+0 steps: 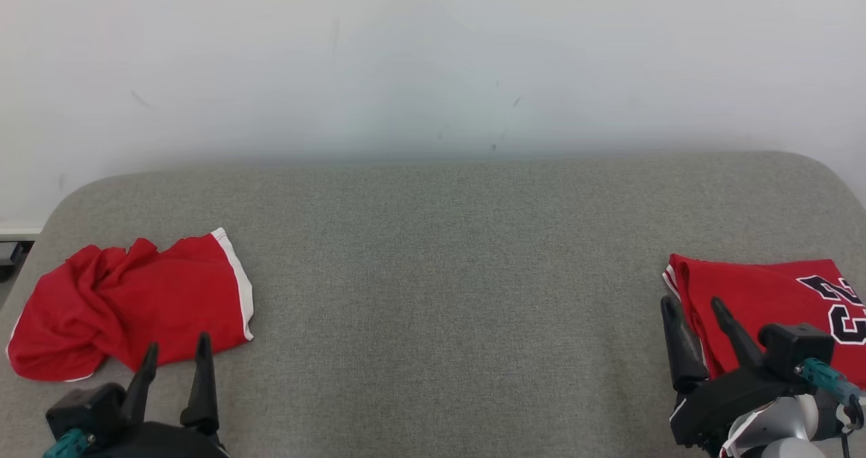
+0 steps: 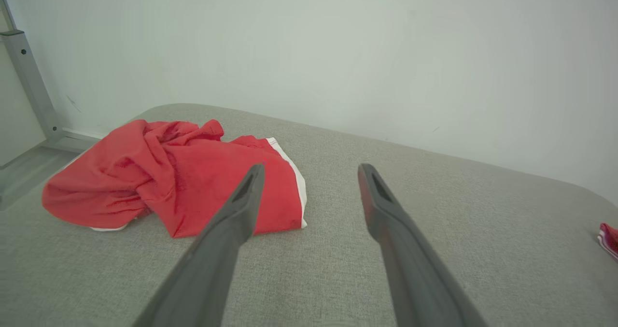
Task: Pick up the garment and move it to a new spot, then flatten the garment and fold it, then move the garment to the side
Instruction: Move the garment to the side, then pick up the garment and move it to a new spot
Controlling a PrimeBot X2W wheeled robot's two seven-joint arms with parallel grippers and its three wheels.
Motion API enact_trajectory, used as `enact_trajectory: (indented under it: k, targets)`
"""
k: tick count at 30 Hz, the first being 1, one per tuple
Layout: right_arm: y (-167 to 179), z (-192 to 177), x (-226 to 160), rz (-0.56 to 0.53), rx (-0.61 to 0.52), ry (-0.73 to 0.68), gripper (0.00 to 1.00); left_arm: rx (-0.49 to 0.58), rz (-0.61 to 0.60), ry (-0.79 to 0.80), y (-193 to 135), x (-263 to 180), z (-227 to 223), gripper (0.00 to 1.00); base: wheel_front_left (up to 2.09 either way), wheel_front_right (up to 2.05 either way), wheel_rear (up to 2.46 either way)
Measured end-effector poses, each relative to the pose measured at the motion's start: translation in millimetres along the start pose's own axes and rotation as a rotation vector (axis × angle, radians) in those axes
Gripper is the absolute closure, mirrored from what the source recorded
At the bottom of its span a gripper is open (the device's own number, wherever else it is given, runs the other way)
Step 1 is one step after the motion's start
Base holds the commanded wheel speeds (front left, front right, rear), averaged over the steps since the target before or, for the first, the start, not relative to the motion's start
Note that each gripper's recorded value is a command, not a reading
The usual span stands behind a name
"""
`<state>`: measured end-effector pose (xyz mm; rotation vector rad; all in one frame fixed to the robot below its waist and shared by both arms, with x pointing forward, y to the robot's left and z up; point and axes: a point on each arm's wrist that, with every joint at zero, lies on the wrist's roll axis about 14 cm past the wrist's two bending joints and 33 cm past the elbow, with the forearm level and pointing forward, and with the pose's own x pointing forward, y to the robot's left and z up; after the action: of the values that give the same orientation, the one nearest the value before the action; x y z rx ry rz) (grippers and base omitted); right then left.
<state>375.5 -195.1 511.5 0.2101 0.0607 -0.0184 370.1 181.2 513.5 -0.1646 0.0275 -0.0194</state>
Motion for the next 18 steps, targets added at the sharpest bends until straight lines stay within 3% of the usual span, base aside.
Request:
enact_trajectory:
  k: [18]
  targets:
    - [-2.3,-18.0,-5.9,-0.008,0.021,0.051,0.0,-0.002,0.01,0.018,2.8,-4.2,-6.9,0.0,0.0,0.0,0.0]
